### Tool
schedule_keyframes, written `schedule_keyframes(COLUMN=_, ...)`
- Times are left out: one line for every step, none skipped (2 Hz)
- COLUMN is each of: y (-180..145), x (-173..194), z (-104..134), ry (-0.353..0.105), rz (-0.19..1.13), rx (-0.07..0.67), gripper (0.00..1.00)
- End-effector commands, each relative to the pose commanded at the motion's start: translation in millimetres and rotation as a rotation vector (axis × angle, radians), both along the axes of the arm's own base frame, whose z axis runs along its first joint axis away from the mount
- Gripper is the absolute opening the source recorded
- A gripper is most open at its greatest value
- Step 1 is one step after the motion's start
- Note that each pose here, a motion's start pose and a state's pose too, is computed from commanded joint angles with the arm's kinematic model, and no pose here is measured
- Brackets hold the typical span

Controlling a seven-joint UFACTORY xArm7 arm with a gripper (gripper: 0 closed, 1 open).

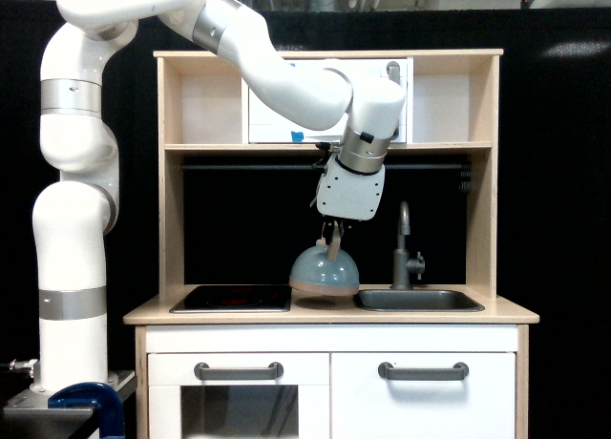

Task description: Place the teapot on the stove

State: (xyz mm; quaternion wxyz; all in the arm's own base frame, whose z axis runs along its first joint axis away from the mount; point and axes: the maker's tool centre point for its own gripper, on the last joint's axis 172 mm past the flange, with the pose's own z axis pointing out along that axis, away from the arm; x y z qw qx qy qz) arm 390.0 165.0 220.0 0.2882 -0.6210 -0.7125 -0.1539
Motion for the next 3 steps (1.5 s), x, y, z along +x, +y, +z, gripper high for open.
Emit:
schedule_keyframes(y=-18, x=-105, z=-3, ry=0.0, rz=0.0, rx=0.0, gripper=0.0)
schedule_keyframes(y=2, x=-158, z=-14, ry=0.0, rz=0.0, rx=0.0, gripper=0.0)
schedule_keyframes(y=20, x=-160, z=-16, ry=0.0, rz=0.0, rx=0.0, gripper=0.0)
